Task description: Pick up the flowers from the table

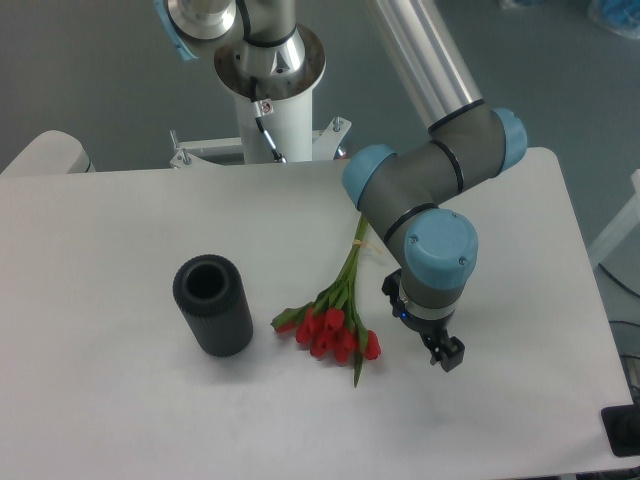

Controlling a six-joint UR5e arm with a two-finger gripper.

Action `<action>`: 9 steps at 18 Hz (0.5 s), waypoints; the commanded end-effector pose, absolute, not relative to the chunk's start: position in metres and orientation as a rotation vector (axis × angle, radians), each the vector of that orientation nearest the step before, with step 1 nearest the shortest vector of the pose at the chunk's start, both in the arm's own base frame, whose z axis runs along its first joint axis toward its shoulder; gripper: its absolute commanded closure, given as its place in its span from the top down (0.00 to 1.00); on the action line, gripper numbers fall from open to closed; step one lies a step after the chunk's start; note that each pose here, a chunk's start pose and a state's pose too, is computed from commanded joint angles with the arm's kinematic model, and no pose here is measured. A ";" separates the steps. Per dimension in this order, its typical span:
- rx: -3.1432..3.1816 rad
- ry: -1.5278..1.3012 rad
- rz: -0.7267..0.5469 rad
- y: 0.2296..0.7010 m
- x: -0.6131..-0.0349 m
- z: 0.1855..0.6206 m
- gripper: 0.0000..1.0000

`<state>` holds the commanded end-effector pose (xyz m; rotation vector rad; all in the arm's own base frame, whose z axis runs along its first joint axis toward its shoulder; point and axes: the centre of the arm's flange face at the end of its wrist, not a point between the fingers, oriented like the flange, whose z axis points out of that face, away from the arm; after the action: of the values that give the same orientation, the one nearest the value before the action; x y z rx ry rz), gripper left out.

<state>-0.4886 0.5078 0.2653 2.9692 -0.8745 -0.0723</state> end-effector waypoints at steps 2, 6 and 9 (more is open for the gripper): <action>2.964 -0.881 -0.064 0.507 -0.486 0.260 1.00; 2.967 -0.877 -0.066 0.506 -0.487 0.262 1.00; 2.966 -0.877 -0.054 0.504 -0.485 0.260 1.00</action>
<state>-0.4850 0.5041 0.2597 2.9662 -0.8767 -0.0535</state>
